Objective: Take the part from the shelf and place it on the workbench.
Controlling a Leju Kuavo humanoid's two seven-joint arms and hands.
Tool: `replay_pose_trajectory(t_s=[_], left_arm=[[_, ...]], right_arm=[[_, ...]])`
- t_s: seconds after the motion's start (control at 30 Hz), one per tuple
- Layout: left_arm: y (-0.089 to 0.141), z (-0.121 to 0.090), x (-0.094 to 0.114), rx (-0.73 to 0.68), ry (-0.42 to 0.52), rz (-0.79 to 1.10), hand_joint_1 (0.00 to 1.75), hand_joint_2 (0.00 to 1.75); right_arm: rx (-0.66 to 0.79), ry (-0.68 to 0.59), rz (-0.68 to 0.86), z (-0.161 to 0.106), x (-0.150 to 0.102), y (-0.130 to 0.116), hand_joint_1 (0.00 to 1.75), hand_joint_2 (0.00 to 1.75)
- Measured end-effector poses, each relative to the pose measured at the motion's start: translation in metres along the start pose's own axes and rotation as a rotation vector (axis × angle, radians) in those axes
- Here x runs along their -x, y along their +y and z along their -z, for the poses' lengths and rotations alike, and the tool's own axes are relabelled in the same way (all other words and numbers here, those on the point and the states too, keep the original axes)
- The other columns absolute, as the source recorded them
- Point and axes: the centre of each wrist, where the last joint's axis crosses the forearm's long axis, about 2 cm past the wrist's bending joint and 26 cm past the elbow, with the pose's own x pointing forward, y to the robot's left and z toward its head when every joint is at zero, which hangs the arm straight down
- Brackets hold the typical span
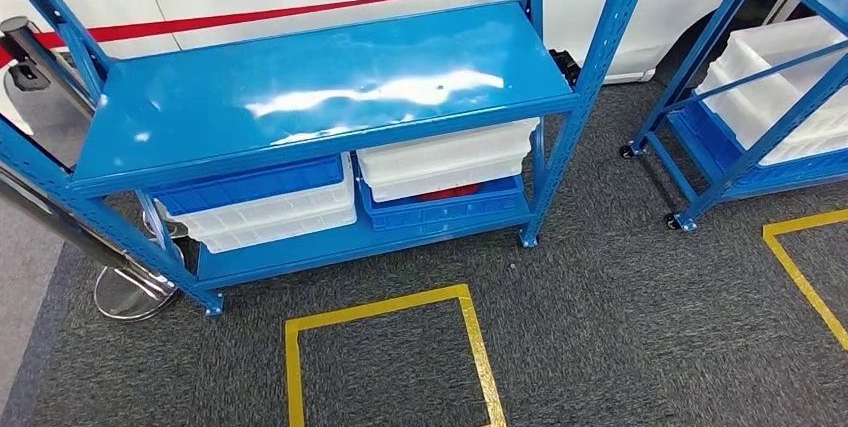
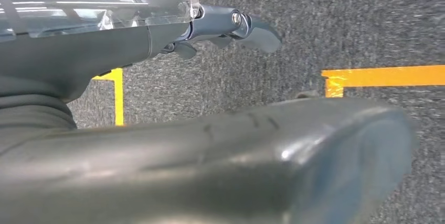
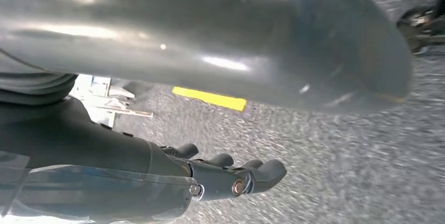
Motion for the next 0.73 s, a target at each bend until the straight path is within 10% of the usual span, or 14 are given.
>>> replay_pose_trajectory(t_s=[0.73], left_arm=[[-0.0003,-0.0027,0.0051,-0.015,0.028,0.004,0.0,0.0]], right_arm=[[0.006,0.003,-0.013,0.0003,0.0044,-0.0018,0.0,0.0]])
